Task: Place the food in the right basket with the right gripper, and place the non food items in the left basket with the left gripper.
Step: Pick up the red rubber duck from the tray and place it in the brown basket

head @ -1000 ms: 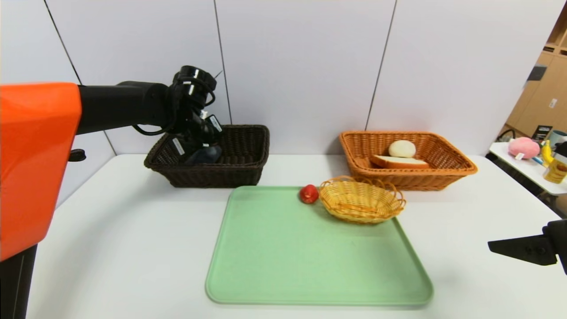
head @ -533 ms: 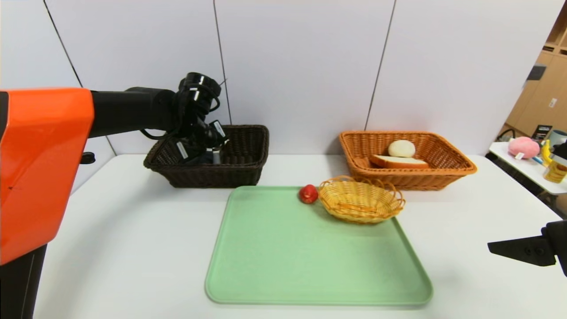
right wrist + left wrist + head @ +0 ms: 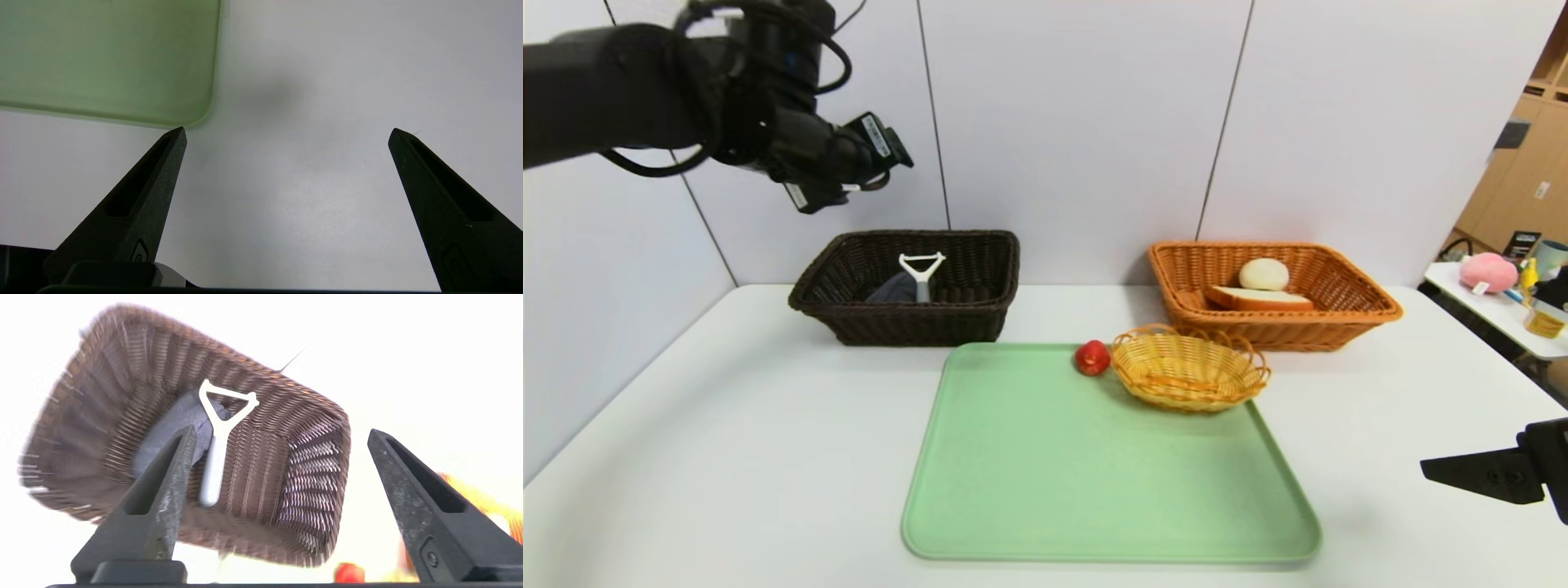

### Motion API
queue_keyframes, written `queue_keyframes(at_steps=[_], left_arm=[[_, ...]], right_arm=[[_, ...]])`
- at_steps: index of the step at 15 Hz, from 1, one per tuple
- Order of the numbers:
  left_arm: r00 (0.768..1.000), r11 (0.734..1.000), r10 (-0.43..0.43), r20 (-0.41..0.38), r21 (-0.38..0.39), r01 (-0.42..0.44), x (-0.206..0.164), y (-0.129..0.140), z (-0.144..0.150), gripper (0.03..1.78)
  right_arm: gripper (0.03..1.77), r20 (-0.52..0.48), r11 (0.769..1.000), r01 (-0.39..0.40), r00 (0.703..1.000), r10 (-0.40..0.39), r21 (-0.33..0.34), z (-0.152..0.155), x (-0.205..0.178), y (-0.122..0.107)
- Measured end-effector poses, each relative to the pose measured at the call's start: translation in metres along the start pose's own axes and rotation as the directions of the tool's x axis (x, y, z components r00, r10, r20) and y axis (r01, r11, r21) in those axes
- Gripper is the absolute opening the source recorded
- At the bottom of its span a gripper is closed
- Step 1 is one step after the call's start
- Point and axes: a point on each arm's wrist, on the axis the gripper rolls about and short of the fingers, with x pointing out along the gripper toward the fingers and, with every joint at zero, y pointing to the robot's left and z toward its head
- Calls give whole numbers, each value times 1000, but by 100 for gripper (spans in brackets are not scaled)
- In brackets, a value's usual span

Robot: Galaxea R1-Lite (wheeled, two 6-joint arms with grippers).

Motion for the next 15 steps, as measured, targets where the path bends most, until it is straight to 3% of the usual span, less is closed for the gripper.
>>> queue_keyframes(at_steps=[3,6,8,10,12,14,15], left_arm=[[994,993,-108,21,56,107,-47,-8,7,156],[980,976,-188,64,127,179,-60,-8,-9,161],[974,964,-194,113,206,168,-56,-3,-30,163],[958,957,-186,216,261,127,-57,-4,-47,164],[940,971,-123,318,232,49,-62,-7,-53,166],[943,981,-78,325,191,16,-68,-13,-65,167],[956,977,-71,283,214,9,-72,-12,-75,167]], right_arm=[[171,5,1000,0,1000,0,1,0,-1,0],[171,14,1000,-2,1000,2,3,-2,-4,-1],[171,14,1000,-3,1000,3,1,-4,-5,-1],[171,16,1000,-4,1000,4,1,-7,-6,-2],[171,19,1000,-4,1000,4,2,-9,-7,-2],[171,19,1000,-6,1000,6,0,-9,-7,-2],[171,19,1000,-6,1000,6,0,-10,-7,-2]])
